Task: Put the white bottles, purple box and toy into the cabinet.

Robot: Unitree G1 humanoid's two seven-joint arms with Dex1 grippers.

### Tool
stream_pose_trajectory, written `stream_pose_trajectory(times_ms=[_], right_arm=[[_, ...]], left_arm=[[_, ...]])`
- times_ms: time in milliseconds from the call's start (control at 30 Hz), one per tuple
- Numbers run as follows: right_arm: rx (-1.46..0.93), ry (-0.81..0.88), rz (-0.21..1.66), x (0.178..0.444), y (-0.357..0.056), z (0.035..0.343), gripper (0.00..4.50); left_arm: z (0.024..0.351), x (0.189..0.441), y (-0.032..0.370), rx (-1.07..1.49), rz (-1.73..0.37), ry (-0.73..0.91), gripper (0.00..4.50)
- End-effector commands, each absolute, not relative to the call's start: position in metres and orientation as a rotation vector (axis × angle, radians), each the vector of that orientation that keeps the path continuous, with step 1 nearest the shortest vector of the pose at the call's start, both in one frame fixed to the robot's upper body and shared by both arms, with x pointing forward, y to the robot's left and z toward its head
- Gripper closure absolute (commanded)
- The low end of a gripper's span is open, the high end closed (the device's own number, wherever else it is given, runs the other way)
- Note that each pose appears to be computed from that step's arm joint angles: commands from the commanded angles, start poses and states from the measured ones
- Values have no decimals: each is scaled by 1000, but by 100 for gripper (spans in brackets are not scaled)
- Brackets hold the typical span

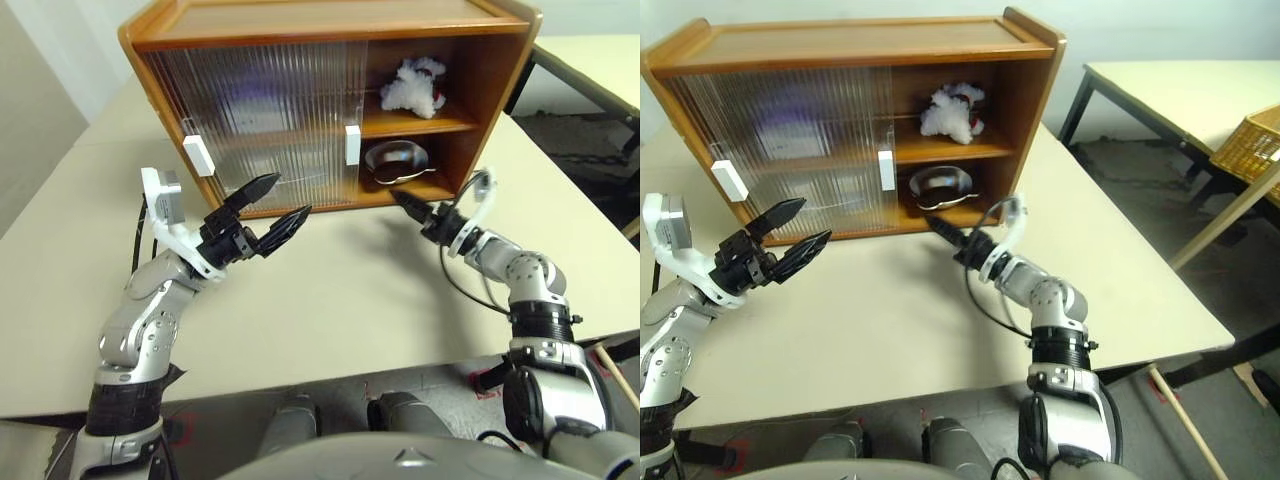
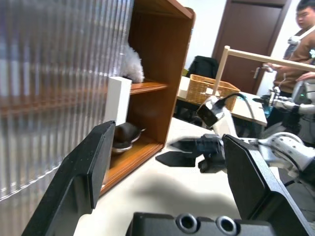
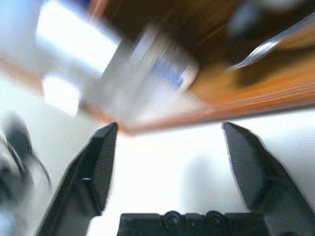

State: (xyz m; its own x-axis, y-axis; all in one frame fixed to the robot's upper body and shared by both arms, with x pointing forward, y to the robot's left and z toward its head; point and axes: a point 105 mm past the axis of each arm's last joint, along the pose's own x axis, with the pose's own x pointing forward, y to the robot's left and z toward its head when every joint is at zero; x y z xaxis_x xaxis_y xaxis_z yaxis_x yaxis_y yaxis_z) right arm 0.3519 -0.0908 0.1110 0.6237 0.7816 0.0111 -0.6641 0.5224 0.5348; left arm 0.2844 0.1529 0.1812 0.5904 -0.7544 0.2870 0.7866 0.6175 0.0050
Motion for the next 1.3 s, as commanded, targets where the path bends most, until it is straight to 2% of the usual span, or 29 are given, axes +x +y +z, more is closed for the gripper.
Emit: stream_pose_trajectory(times_ms=[33, 167, 267, 567, 700, 933, 1167, 1300], right_arm=[[339, 153, 953, 344, -75, 122, 183], [153, 58, 1016, 338, -55, 128, 335], [36, -67, 996, 343, -28, 141, 447], [-77, -218, 878, 369, 2, 161, 447], [-131, -239, 746, 386, 6, 168, 447], [-191, -253, 481, 407, -9, 170, 447], [-204, -255, 326, 412, -33, 176, 447], [-235, -276, 207, 410, -61, 182, 447]], left_arm=[[180, 285, 152, -117, -903, -274, 0], [180, 285, 152, -116, -904, -275, 0], [179, 284, 154, -116, -897, -277, 0], [178, 281, 155, -115, -884, -278, 0], [178, 280, 157, -111, -875, -279, 0], [177, 279, 158, -109, -870, -277, 0], [177, 280, 157, -110, -874, -276, 0], [177, 282, 155, -115, -884, -274, 0]])
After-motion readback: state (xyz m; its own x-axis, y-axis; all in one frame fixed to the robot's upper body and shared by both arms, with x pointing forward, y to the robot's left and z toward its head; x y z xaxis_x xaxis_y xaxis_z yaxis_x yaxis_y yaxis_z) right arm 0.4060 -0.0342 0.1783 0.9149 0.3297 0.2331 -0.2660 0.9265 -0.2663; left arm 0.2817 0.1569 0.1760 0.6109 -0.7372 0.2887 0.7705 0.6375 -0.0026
